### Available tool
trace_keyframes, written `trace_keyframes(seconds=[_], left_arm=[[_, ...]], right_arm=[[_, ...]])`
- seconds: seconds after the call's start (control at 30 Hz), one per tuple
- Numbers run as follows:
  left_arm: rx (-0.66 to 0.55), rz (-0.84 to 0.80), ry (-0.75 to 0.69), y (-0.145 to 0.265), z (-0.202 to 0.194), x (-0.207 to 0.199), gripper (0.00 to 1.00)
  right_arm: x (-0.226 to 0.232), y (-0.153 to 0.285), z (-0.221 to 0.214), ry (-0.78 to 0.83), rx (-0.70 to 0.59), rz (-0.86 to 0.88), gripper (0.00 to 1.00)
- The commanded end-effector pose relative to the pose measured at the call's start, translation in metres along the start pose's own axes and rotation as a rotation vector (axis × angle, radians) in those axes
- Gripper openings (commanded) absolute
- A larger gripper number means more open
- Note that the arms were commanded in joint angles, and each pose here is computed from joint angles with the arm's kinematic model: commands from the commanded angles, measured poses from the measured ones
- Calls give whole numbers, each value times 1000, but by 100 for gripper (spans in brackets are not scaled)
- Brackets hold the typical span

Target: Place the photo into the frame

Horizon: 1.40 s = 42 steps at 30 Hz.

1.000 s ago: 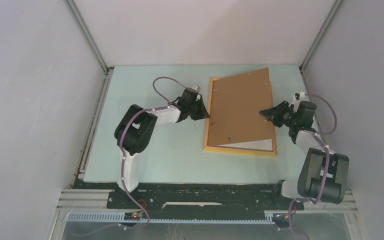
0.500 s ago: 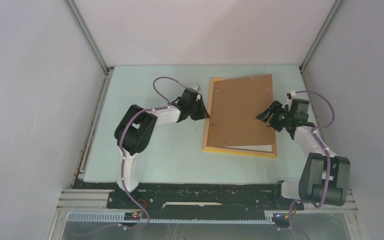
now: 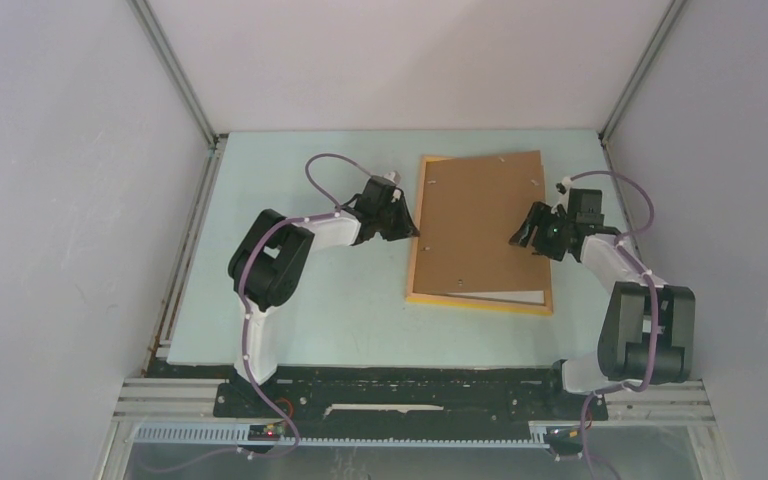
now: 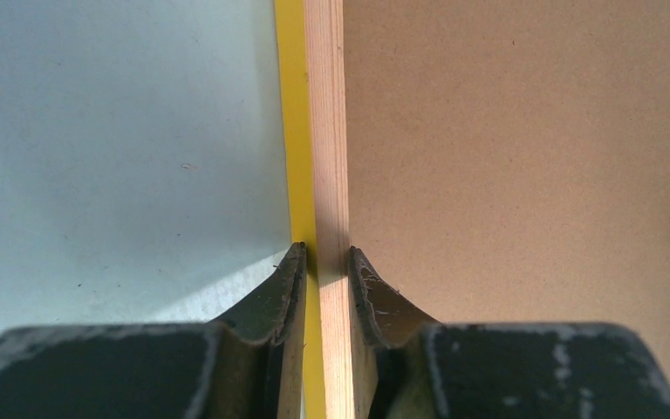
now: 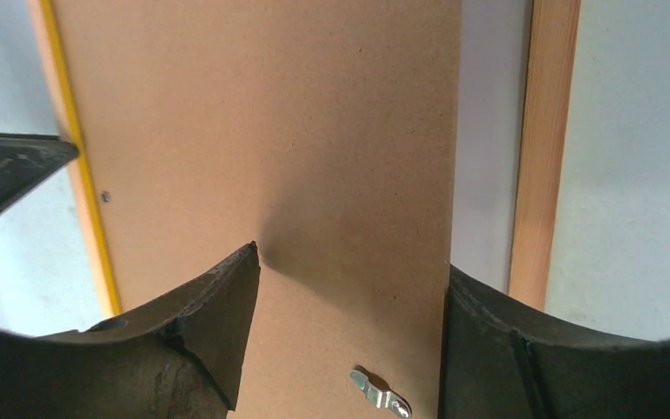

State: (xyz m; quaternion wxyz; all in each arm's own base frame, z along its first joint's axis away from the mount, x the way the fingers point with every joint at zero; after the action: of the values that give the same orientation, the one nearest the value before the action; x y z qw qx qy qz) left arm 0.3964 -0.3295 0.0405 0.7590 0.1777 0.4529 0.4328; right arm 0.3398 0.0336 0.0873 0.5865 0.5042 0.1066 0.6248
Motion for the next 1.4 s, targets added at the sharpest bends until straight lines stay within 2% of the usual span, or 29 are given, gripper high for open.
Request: trace_keyframes(seconds=[0.0, 0.13, 0.23, 0.33, 0.43, 0.8, 0.87, 1.0, 1.1, 1.2, 1.27, 1.37], left_arm=[[-25, -92, -40, 15, 8, -29, 4], [-17, -103, -34, 14, 7, -31, 4], [-24, -93, -38, 17, 7, -30, 4], [-51, -57, -59, 24, 11, -25, 6], [-66, -27, -89, 28, 16, -24, 9], [-85, -25, -111, 41, 19, -26, 19], [-105, -11, -118, 44, 22, -24, 21], [-117, -3, -119, 48, 22, -22, 30], [-150, -7, -131, 52, 25, -23, 47], [-137, -4, -126, 47, 22, -21, 58], [-137, -13, -117, 47, 20, -22, 64], [-144, -9, -140, 46, 18, -26, 72]], right_arm=[[13, -1, 9, 109, -23, -17, 72], [3, 3, 17, 137, -45, -116, 72], [-8, 8, 21, 163, -32, -239, 77], [-10, 11, 29, 178, -70, -286, 87], [2, 9, 29, 214, -54, -304, 99], [-11, 24, 48, 189, -120, -399, 100], [-6, 22, 48, 164, -112, -352, 100], [-11, 29, 47, 47, -112, -297, 100], [-33, 36, 46, -102, -134, -326, 100], [-40, 36, 36, -244, -69, -204, 100], [-42, 34, 30, -296, -59, -137, 100], [-51, 29, 25, -316, -68, -155, 100]])
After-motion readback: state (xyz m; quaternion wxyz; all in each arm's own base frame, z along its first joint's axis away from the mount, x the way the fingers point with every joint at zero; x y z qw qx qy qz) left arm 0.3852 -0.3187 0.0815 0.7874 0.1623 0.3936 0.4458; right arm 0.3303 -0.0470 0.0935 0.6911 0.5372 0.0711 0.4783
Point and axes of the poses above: each gripper's point midway between its finger pads, its own y axis back along the fingers, its own x axis along the line the jaws close on, z = x × y, the point moved 1 cm from there along y, back along the fingers, and after that the axes turned 5 degrees about -y, right-handed, at the moved point
